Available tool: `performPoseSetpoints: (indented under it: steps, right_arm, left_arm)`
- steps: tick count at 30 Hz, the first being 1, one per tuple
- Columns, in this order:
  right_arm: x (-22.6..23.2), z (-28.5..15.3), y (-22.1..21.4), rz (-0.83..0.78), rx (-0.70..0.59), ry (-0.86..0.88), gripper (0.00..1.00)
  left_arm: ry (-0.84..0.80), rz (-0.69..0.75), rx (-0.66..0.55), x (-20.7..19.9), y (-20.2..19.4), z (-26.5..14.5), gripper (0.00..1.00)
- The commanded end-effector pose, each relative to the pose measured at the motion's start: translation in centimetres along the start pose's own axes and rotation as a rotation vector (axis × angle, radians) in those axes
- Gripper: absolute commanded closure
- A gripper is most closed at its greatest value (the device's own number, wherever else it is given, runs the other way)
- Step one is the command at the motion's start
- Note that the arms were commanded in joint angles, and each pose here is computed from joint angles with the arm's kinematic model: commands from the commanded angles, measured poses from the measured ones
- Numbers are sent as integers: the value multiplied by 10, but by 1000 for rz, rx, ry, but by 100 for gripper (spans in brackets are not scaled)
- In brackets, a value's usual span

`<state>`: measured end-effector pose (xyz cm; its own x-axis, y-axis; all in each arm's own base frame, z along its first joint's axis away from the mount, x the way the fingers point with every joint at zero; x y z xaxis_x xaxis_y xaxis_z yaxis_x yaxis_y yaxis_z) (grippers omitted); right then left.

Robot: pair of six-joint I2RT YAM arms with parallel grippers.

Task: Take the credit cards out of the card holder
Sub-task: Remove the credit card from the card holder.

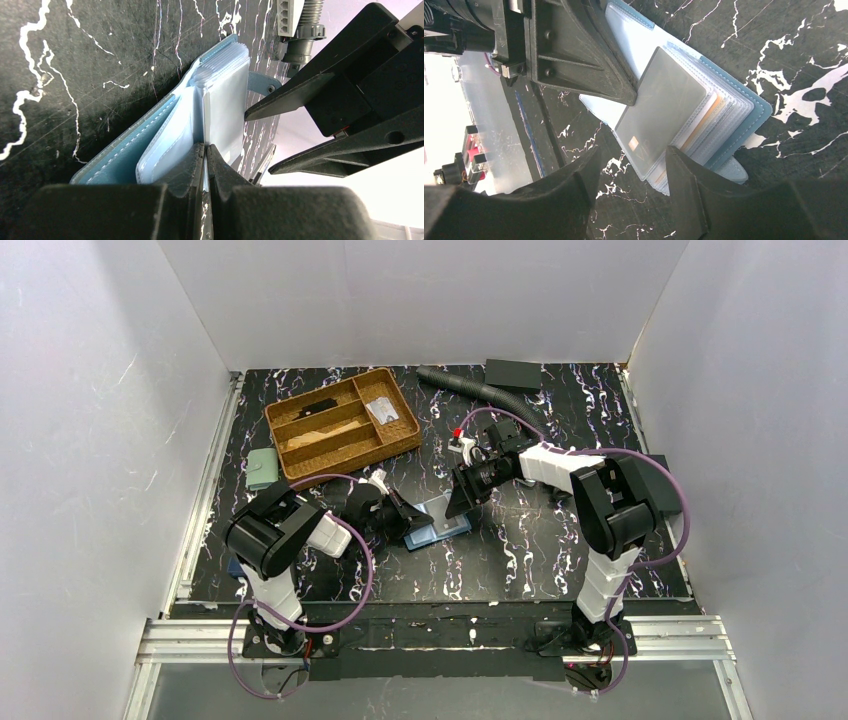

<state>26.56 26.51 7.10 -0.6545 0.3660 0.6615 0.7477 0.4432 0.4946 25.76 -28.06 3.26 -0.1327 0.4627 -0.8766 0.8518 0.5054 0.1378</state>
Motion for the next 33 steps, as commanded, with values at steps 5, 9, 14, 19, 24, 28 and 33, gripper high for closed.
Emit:
performPoseSetpoints:
  steps: [5,9,14,19,24,28,33]
  right_arm:
    - [-13,1,-8,14,12,-59,39]
    - [-13,7,-14,67,19,-31,38]
    - [-9,15,-18,146,14,35,38]
    - [-5,19,-20,215,12,84,39]
    - [10,18,-14,266,-23,200,39]
    - [16,18,-11,285,-46,255,40]
    - [19,18,-8,290,-63,283,40]
  left_arm:
    - [142,-9,19,40,-10,-2,98]
    - [139,-10,27,39,-11,-1,98]
    - [139,-11,36,40,-12,0,99]
    - [137,-10,44,40,-13,1,97]
    - [123,-11,59,38,-14,2,90]
    - [107,-5,69,34,-14,2,78]
    - [95,-7,78,31,-14,2,63]
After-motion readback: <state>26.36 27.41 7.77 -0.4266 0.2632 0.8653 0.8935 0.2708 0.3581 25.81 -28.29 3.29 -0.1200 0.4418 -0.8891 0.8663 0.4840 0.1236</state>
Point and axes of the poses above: each gripper's point midway between its finger pads, its own z axis out along the fingers, its own x axis along the line the jaws close on, y = z × x, the point moved 2 cm from there along -z, back along the fingers, and after that the axes turned 1 degree about -z, right-handed, at the moved point
